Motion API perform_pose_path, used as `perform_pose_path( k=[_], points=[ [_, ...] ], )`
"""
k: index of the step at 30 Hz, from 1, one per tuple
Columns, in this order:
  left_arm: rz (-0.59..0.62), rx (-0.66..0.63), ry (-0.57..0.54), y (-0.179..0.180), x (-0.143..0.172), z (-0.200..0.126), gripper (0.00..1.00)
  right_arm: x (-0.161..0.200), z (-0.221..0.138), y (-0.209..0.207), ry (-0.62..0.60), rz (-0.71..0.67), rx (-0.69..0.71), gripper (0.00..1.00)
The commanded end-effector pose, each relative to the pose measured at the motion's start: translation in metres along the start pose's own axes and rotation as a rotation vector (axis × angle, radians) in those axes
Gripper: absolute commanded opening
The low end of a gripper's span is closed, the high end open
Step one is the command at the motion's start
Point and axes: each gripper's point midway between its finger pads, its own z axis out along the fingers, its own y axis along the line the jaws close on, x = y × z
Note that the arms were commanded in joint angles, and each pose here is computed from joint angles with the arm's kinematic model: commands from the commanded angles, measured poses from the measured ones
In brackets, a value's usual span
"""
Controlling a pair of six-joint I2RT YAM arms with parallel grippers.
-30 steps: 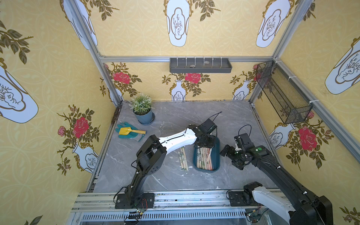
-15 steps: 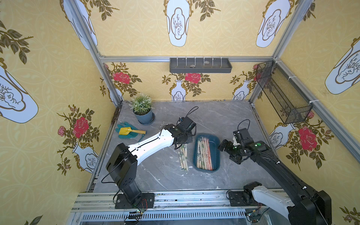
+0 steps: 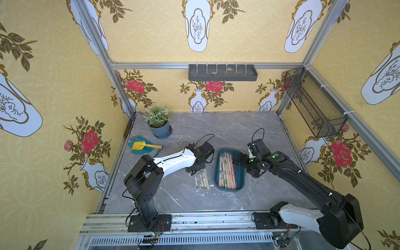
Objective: Take the paired disposable chopsticks out of the storage box
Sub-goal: Place the paired disposable chopsticks at the center of the board.
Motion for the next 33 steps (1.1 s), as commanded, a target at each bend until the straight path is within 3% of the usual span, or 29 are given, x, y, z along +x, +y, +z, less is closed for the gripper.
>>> perform_pose_path(
  k=[1, 17, 20, 24, 33],
  points=[
    [-0.016, -0.005, -0.005, -0.001, 0.0, 0.008, 0.06, -0.004, 0.0, -0.002, -0.028, 0.003, 0.007, 0.97],
    [-0.011, 0.034, 0.011, -0.014, -0.004, 0.028, 0.11, -0.001, 0.0, -0.009, -0.031, 0.016, 0.026, 0.98],
    [-0.015, 0.042, 0.015, -0.014, -0.006, 0.03, 0.17, -0.002, -0.001, -0.01, -0.034, 0.018, 0.031, 0.98],
    [-0.016, 0.059, 0.018, -0.017, -0.007, 0.03, 0.35, -0.002, -0.002, -0.01, -0.036, 0.019, 0.03, 0.97],
    [-0.023, 0.075, -0.004, -0.013, -0.011, 0.017, 0.4, -0.003, -0.002, -0.01, -0.036, 0.022, 0.035, 0.98]
  ],
)
